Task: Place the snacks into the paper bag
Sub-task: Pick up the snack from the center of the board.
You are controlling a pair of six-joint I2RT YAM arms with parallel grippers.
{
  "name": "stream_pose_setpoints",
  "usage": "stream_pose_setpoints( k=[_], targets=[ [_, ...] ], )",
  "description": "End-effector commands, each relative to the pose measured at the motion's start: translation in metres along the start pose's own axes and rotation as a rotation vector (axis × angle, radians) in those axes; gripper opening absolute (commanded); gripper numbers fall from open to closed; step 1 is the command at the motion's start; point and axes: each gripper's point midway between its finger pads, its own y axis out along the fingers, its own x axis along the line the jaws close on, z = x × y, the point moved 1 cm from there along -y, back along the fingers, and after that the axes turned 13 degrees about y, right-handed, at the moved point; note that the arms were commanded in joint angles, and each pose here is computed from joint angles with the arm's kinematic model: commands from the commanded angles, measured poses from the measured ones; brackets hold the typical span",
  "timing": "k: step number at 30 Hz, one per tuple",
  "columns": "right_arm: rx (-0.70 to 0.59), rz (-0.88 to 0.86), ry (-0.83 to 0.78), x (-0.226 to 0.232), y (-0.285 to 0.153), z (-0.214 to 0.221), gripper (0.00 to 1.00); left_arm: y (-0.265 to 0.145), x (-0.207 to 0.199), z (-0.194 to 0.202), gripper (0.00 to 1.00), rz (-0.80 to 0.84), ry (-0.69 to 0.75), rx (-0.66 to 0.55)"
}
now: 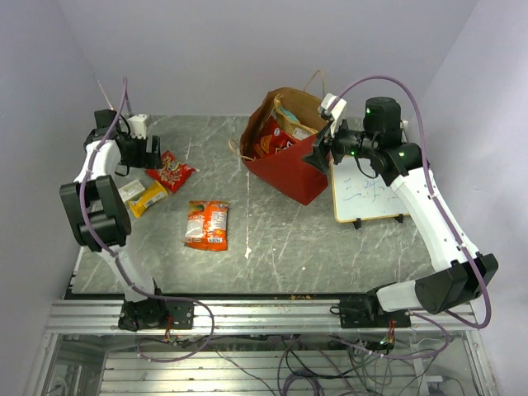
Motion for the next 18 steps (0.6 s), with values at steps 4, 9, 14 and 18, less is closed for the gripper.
stream_pose_setpoints(
  k=[4,9,14,18],
  targets=[
    [-0.026,0.008,-0.023,0.005,-0.008,-0.006,0.78,0.044,0.025,-0.013,0.94,0.031,-0.043,-0.011],
    [-0.021,-0.001,-0.016,0.005,-0.005,-0.006,0.78,0.073,0.036,-0.008,0.96,0.067,-0.019,0.020],
    [-0.011,-0.004,-0.008,0.003,-0.001,-0.002,0.78,0.091,0.036,0.005,0.97,0.119,-0.006,0.065],
    [-0.005,-0.008,0.000,0.002,0.002,0.000,0.78,0.098,0.025,0.017,0.99,0.199,0.010,0.097]
  ],
)
